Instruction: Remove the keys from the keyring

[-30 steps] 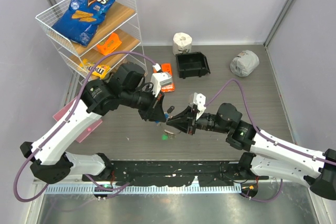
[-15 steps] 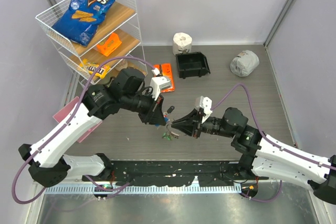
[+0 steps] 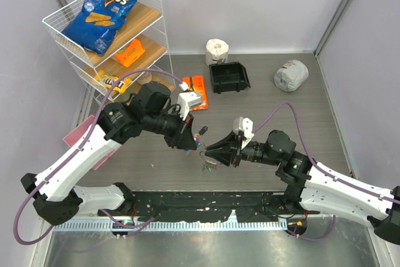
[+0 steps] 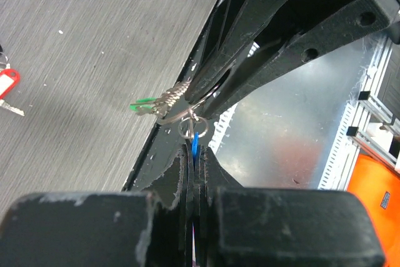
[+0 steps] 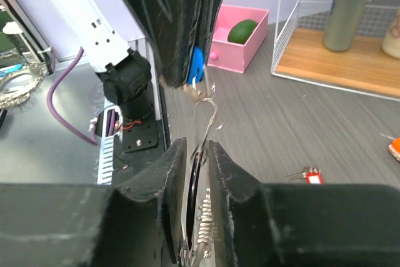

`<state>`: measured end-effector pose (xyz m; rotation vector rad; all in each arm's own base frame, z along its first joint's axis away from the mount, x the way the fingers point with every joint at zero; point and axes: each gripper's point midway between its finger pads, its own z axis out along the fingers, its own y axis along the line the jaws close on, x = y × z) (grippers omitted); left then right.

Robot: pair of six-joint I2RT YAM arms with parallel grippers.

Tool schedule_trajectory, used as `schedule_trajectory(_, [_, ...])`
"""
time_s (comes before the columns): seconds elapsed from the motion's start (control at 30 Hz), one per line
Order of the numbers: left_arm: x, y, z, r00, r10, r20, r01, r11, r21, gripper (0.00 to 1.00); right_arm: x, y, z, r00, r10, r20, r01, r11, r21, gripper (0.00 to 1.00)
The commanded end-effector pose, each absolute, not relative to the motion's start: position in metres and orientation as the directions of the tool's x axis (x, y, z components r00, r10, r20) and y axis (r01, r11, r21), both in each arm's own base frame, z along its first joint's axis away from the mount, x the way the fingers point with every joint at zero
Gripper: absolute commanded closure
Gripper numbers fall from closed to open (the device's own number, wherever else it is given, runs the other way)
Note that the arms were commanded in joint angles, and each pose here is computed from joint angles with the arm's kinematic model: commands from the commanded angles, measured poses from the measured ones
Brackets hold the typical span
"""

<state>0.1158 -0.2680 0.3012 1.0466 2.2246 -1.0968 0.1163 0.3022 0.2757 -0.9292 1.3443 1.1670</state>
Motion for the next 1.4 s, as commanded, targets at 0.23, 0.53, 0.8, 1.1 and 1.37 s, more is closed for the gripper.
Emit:
schedule_trajectory(0.23, [0.128, -0.259, 0.321, -0.606, 0.396, -0.690, 0.783, 0.450, -0.429, 1.00, 0.132, 0.301, 0.271, -0.098, 0.104, -0.990, -0.948, 0.292, 0.125, 0.33])
schedule_trajectory(0.53, [0.139, -0.261, 0.313, -0.685, 0.345, -0.641, 0.707, 0.524, -0.474, 1.00, 0.144, 0.286, 0.290, 0.014, 0.191, -0.981, -0.919, 0.390, 0.063, 0.32])
schedule_trajectory(0.8, [0.153, -0.261, 0.311, -0.743, 0.280, -0.607, 0.633, 0.590, -0.502, 1.00, 0.152, 0.294, 0.298, 0.136, 0.176, -0.975, -0.906, 0.420, -0.051, 0.32])
schedule_trajectory(1.1, [0.156, -0.258, 0.309, -0.752, 0.269, -0.601, 0.619, 0.600, -0.507, 1.00, 0.154, 0.313, 0.293, 0.245, 0.163, -0.956, -0.901, 0.402, -0.162, 0.35])
schedule_trajectory(1.37, [0.158, -0.262, 0.306, -0.751, 0.269, -0.603, 0.623, 0.593, -0.511, 1.00, 0.160, 0.327, 0.288, 0.257, 0.147, -0.955, -0.895, 0.410, -0.178, 0.38])
